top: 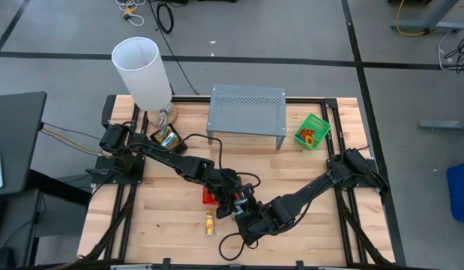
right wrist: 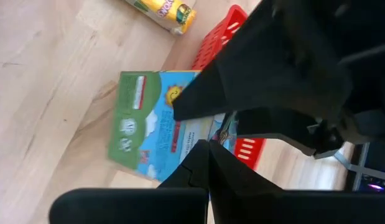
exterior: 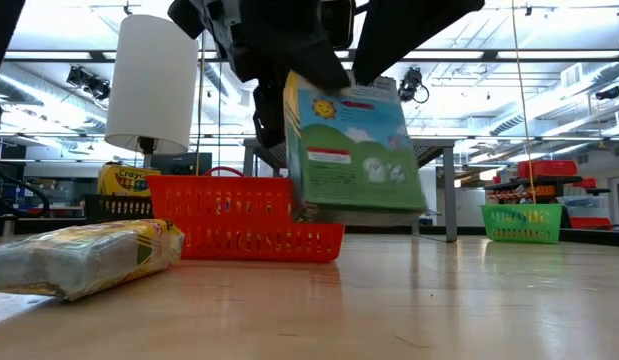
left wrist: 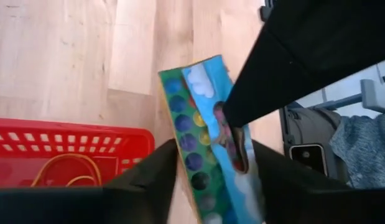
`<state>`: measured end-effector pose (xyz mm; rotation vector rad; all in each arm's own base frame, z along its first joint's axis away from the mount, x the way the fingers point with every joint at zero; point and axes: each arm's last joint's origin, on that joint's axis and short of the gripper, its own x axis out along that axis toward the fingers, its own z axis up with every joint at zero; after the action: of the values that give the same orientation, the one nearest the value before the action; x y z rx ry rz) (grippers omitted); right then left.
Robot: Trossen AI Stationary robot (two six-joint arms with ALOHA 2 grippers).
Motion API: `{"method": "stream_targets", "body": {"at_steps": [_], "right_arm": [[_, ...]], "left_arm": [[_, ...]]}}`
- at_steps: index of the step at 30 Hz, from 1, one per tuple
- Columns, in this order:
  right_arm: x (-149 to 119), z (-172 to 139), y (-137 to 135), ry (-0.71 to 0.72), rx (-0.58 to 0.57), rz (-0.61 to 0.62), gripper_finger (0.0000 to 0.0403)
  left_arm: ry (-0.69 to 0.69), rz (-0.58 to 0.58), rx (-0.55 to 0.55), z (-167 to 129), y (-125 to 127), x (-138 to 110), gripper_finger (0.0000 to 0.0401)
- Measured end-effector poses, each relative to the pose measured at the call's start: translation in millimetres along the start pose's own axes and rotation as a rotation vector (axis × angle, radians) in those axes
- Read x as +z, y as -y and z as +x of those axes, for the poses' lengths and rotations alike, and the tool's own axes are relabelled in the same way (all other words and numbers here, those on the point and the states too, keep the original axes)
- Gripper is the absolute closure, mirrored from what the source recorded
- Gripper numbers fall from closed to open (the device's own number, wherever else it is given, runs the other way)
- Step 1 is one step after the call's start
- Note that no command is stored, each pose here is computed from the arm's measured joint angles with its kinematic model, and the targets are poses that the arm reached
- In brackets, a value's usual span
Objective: Pick & Place Office Desk Supplies
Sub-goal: Put the crayons box into the black bin
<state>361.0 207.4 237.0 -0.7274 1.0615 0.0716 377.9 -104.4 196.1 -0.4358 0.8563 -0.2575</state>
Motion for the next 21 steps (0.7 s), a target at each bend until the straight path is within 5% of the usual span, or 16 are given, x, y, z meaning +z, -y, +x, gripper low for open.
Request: {"method": "stream_targets", "body": {"at_steps": [4,13,21], "right_arm": [[0.5,0.0,0.6,0.003,-0.018,-0.007,0.0403],[1.9,-0.3,0.6,0.016,-0.029,0.010,0.0393],[-0.3,-1.5,2.4,0.000,-0.052,0.062,0.0271]], "left_arm": [[0.005,0.016,0.011,-0.1,-0.3,0.2,0.0304],[0.010,0.051,0.016,-0.3,-0.2,0.5,0.0308],[0.009,0.071,0.027,-0.9,-0.2,0.1,0.0308]]}}
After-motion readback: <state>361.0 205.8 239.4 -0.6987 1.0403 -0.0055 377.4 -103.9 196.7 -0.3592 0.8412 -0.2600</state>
